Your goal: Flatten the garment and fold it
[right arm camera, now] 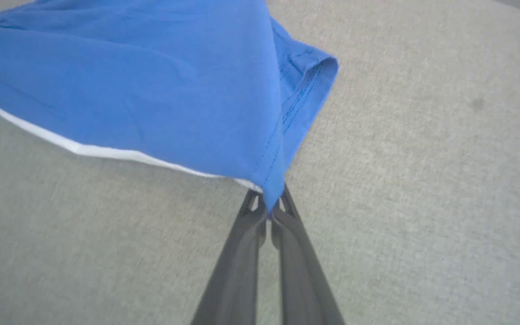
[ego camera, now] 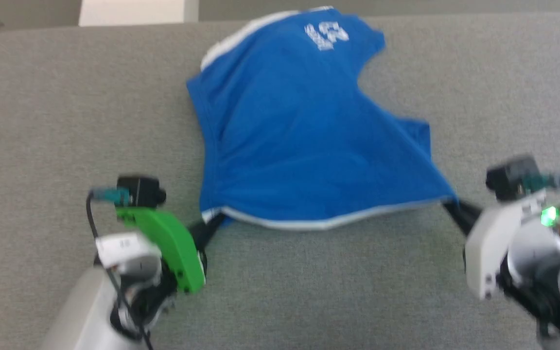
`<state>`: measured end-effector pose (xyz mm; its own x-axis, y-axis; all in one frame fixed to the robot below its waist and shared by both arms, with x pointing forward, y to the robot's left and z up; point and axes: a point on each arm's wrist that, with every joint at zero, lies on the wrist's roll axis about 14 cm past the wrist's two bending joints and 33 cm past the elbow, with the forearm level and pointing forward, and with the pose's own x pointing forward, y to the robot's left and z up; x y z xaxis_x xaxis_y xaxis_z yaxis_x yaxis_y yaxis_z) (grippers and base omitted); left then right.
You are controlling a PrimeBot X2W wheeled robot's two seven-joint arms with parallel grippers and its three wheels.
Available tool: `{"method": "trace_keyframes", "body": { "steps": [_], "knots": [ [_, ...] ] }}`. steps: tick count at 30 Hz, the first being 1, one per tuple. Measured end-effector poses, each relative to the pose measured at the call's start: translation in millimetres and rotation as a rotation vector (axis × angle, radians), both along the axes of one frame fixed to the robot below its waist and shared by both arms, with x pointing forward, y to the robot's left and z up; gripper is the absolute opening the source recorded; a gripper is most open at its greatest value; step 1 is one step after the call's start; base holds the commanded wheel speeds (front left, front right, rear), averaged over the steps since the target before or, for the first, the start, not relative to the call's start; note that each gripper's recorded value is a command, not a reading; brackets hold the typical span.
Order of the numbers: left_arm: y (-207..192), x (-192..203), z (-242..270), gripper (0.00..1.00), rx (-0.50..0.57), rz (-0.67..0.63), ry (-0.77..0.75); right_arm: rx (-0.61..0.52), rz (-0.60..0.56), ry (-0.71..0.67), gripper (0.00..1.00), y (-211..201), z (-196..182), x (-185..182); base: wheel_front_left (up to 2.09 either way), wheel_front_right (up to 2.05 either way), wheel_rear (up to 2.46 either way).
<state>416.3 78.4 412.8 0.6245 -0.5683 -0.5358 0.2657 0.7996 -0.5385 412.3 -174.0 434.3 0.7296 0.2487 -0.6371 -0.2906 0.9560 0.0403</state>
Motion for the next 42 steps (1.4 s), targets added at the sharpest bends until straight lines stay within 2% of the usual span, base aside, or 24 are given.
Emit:
{"method": "trace_keyframes", "body": {
  "steps": [11,14,17,21,24,33,38,42],
  "knots": [
    [10.6,-90.6,1.7,0.0,0.005,0.036,0.087,0.068,-0.137,0.184,0.0,-1.3,-21.3,-106.5,0.0,0.0,0.0],
    [11.0,-109.5,2.4,0.0,0.003,0.029,0.108,0.049,-0.165,0.203,0.0,-8.9,-21.8,-120.1,0.0,0.0,0.0],
    [6.7,-112.1,13.1,0.0,-0.047,0.044,0.087,0.039,-0.174,0.163,0.0,-11.8,-12.6,-115.6,0.0,0.0,0.0],
    [-3.1,-111.0,24.6,0.0,-0.1,0.049,0.063,0.026,-0.152,0.093,0.0,-10.0,1.4,-101.0,0.0,0.0,0.0],
    [-11.9,-101.7,36.7,0.0,-0.145,0.056,0.022,-0.011,-0.123,0.008,0.0,-11.3,18.8,-75.6,0.0,0.0,0.0],
    [-16.9,-45.5,65.8,0.0,-0.22,0.11,-0.12,-0.085,-0.013,-0.237,0.0,1.7,75.8,28.6,0.0,0.0,0.0],
    [-4.3,-10.6,66.6,0.0,-0.236,0.2,-0.155,-0.103,0.029,-0.303,0.0,14.0,88.0,80.9,0.0,0.0,0.0],
    [5.6,14.9,61.6,0.0,-0.252,0.258,-0.164,-0.122,0.068,-0.31,0.0,27.6,83.0,116.5,0.0,0.0,0.0]
  ]
}}
